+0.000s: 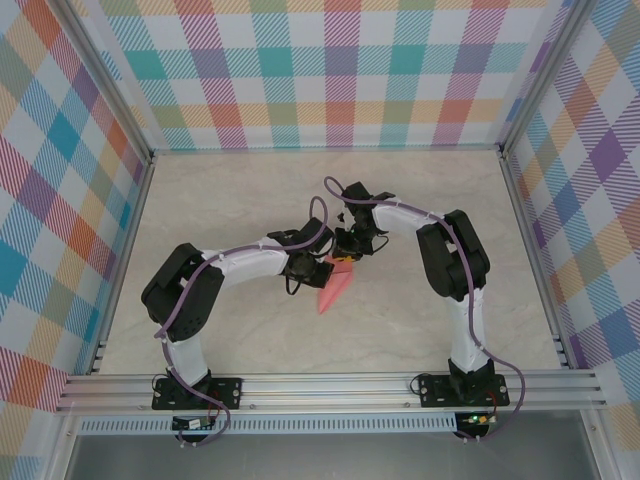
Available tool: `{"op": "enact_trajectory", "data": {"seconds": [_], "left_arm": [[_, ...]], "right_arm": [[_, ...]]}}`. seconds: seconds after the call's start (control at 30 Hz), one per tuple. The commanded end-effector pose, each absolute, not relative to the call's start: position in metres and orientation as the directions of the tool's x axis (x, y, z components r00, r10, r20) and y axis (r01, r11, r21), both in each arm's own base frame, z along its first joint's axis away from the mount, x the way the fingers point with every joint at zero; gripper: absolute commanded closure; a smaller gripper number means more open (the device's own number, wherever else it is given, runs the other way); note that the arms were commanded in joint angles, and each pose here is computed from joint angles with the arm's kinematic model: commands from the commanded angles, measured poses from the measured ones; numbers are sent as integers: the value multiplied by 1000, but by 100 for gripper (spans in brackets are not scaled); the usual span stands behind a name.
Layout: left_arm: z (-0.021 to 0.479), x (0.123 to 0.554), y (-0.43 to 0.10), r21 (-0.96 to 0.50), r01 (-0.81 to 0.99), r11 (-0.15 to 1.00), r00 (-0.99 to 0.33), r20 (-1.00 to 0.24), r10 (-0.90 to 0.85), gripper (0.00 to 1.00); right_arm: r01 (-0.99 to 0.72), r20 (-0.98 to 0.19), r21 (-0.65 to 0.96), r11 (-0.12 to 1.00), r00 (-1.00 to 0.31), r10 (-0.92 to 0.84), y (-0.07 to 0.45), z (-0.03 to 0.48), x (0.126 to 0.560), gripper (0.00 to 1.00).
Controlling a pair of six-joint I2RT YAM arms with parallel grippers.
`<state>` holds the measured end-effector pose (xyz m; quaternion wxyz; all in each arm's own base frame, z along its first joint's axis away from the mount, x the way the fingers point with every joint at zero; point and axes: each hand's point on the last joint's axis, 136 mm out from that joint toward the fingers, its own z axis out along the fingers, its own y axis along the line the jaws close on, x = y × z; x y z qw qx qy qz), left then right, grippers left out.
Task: Fold a paper plane with a square sheet of paper (pick it up from the middle)
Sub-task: Third fold the triangle at the center of the table.
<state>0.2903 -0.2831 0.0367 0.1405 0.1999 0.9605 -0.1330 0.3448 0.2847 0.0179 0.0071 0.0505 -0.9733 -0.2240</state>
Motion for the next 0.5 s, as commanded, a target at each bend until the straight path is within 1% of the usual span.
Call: {"op": "enact_trajectory", "data": {"seconds": [0.0,0.47], "left_arm": [[40,301,-282,-196,416,888,-880,-333,338,100],[18,293,-281,-214,398,892,-898,-288,331,100]], "right_arm": [[-70,80,394,916,-991,-109,279,-5,324,80],[-62,82,397,916,-991,-103,280,-4,324,79]]}}
